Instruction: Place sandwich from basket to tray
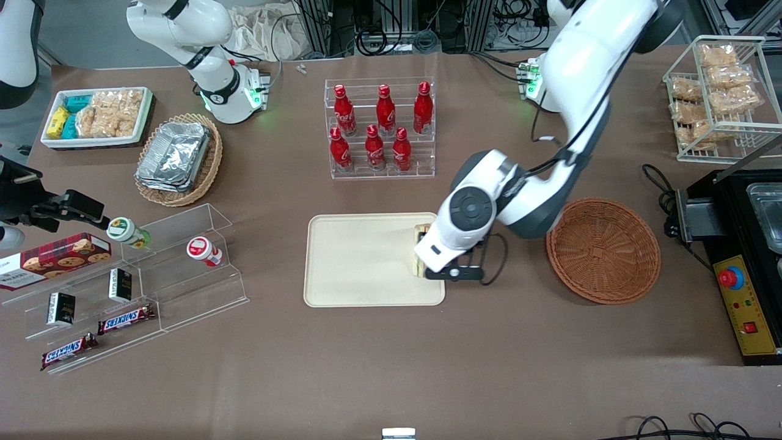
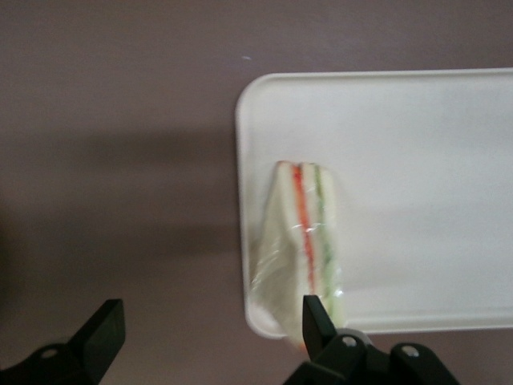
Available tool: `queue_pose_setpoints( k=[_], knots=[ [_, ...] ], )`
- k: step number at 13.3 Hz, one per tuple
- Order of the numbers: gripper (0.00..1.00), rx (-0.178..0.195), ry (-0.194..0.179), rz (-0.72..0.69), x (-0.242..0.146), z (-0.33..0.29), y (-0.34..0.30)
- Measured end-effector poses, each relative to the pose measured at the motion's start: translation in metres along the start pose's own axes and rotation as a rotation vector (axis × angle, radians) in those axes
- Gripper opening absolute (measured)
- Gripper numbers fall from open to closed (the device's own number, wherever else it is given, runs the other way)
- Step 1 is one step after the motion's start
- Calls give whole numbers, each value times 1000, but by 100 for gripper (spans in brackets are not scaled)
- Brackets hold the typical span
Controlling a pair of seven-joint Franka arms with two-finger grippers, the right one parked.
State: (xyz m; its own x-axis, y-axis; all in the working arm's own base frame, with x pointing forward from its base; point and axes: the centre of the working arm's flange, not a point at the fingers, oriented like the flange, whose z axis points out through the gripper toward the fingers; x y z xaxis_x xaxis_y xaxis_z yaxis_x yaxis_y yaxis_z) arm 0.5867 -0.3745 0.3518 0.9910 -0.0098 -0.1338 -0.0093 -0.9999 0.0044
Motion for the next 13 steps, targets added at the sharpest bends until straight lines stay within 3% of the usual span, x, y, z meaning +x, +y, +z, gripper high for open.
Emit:
queue_pose_setpoints(
  k=[5, 9, 13],
  knots=[
    [100, 73, -14, 45, -4, -132, -143],
    [100, 88, 11, 66, -17, -200, -248],
    [100, 89, 40, -42, -26, -229, -318]
  ],
)
